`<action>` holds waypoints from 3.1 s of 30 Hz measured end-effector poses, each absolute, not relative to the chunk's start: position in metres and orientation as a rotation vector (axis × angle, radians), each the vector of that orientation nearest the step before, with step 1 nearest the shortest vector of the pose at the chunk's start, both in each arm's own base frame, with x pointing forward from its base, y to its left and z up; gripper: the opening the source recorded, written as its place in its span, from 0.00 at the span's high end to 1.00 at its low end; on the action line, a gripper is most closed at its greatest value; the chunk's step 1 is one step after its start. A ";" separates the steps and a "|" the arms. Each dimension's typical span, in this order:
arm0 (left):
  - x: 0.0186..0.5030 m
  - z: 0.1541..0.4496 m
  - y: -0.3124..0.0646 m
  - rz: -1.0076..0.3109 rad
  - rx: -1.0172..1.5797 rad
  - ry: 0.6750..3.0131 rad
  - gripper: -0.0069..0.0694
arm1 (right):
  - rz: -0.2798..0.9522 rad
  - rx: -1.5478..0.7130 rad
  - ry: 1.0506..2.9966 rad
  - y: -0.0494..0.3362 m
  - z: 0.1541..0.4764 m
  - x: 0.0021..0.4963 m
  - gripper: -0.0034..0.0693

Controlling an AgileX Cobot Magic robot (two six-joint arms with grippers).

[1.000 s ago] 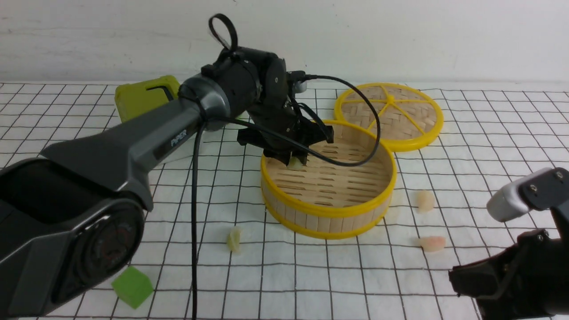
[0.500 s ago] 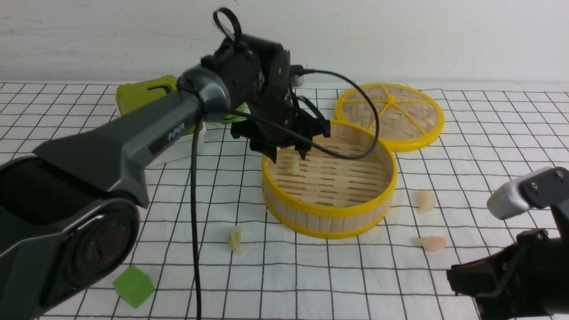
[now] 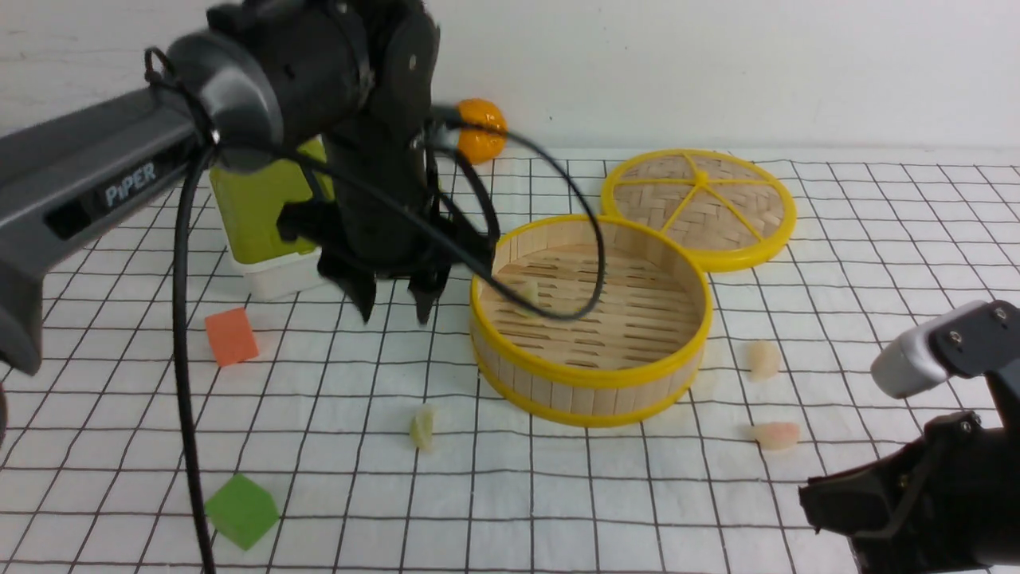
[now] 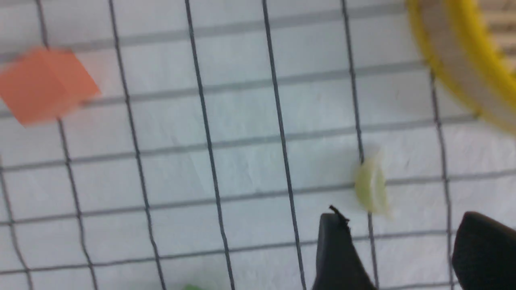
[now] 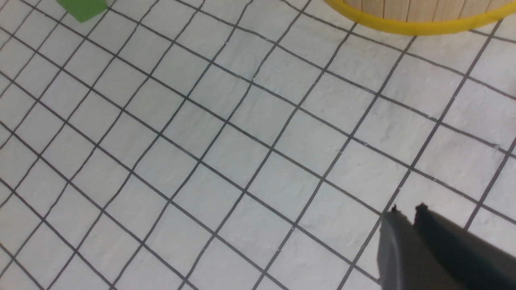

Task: Put the dumplings into the steamer on the table with the white tablecloth.
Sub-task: 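Reach for and grasp a dumpling on the table with the left gripper, then place the dumpling into the bamboo steamer basket with the left gripper, then reach for and grasp a dumpling lying on the table beside the steamer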

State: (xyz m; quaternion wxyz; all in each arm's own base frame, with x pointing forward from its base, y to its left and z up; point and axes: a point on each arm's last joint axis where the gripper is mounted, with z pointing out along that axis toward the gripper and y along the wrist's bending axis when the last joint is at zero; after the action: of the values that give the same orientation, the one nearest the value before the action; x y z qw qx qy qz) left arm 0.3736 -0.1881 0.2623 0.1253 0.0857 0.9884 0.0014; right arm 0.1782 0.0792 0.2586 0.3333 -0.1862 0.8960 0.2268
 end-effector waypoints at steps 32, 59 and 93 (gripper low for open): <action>0.379 0.255 -0.194 -0.093 0.238 2.785 0.71 | 0.612 -0.472 2.336 0.080 0.259 0.178 0.85; 0.473 0.207 -0.270 -0.543 0.135 2.684 0.69 | 0.611 -0.471 2.335 0.080 0.259 0.178 0.81; 0.245 0.458 -0.131 -0.261 0.495 2.376 0.93 | 0.481 -0.129 2.583 0.057 0.237 0.300 0.41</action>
State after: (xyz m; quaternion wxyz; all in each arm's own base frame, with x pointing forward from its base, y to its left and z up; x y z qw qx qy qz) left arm 0.2452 -0.1309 0.4585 0.3431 0.1905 0.9143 -0.1005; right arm 0.3002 0.0570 0.2366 0.2526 -0.0475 0.9500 0.1770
